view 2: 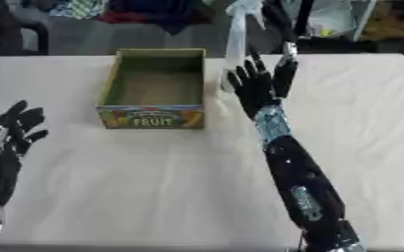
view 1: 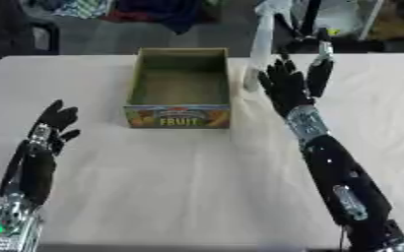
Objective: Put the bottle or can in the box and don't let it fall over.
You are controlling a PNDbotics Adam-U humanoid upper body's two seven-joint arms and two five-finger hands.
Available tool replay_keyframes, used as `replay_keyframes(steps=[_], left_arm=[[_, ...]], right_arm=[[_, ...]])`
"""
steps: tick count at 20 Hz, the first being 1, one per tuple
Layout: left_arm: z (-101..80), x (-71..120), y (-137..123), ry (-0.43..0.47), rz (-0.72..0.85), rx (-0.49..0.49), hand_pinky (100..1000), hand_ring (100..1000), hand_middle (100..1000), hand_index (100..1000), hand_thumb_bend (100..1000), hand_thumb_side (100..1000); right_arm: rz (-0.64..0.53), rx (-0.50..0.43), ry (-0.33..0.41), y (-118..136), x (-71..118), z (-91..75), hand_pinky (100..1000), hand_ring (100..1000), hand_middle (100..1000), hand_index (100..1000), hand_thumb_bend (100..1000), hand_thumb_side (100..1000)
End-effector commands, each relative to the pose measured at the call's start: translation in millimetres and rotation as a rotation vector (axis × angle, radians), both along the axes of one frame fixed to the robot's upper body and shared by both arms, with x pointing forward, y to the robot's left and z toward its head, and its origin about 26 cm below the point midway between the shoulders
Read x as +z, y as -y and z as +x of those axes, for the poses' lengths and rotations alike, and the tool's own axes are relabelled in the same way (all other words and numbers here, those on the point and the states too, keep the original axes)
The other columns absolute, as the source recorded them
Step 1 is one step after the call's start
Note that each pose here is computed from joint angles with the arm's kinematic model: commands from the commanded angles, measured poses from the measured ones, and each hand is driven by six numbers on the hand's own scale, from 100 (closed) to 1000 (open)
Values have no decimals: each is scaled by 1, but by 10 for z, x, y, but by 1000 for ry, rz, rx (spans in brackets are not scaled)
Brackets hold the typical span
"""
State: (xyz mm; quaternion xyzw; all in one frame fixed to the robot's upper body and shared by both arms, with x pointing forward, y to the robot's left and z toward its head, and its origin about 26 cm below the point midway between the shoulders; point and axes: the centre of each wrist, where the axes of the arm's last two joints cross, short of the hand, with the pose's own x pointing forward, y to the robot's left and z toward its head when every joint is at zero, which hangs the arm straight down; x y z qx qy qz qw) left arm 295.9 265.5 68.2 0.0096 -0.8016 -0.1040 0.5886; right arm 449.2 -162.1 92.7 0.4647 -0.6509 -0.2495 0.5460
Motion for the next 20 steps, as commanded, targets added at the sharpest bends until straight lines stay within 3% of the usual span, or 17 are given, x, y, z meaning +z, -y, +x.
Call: replay_keyframes(steps=[1,20], left_arm=[[22,106,26,38,2,-18,888,937,848,994,100,986],[25,109,43,37,-1,-28,888,936,847,996,100,987]], right_arm=[[-3,-17,39,67,153,62,100,100,100,1000,469,701],[15,-61,109,198,452,167,100,100,100,1000,428,677]])
